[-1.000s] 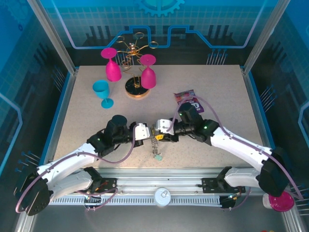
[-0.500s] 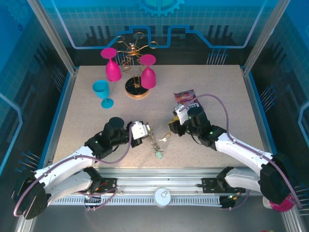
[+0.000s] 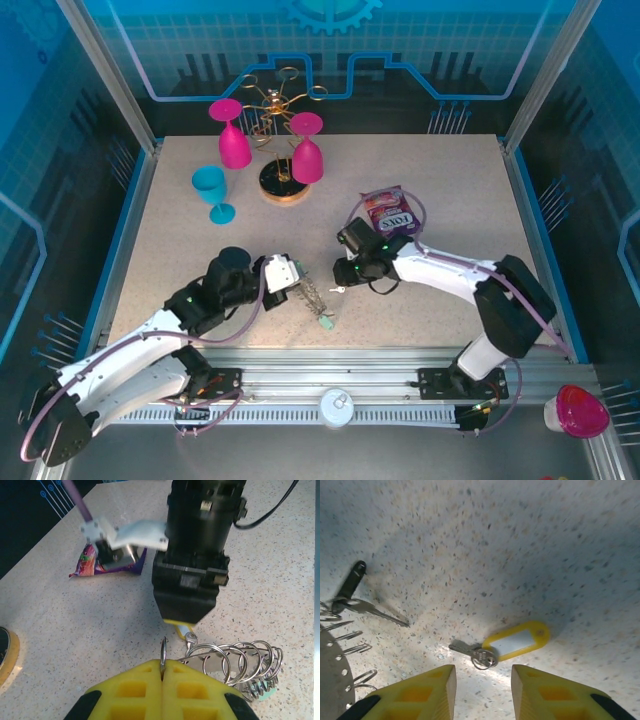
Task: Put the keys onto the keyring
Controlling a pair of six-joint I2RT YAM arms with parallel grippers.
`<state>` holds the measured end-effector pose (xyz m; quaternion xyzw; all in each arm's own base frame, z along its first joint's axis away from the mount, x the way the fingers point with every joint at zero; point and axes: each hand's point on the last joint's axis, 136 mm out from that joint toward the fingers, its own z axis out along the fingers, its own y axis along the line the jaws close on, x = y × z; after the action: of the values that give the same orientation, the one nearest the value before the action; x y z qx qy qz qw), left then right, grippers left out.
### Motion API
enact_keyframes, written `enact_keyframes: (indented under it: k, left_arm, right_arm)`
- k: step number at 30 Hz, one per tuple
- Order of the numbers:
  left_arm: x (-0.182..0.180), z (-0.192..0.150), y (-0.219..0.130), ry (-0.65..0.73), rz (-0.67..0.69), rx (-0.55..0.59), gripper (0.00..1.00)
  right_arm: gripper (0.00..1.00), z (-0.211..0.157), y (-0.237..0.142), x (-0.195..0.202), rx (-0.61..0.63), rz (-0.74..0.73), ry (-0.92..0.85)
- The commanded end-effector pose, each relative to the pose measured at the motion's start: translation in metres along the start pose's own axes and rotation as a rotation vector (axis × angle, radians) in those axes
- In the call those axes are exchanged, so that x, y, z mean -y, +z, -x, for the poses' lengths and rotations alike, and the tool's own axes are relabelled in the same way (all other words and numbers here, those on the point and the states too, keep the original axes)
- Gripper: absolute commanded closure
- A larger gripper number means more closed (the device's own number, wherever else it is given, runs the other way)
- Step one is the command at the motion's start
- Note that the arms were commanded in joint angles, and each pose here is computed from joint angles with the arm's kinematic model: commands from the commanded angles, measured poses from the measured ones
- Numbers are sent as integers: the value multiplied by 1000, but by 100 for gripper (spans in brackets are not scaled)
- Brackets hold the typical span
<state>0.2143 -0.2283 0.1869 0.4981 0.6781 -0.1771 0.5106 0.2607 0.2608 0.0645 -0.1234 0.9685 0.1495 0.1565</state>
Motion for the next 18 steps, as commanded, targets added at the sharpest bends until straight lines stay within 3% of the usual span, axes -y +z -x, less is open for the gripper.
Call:
enact_keyframes:
  k: [1, 12, 18]
  left_arm:
    - [-1, 2, -3, 41, 13, 16, 100]
    - [1, 2, 1, 44, -2, 15, 100]
    - [1, 1, 0, 45, -3, 8, 100]
  right_arm:
    - [64, -19, 9, 6, -113, -83, 49]
    - [60, -30, 38, 5, -204, -220, 35]
    - [74, -26, 37, 11, -185, -285, 10]
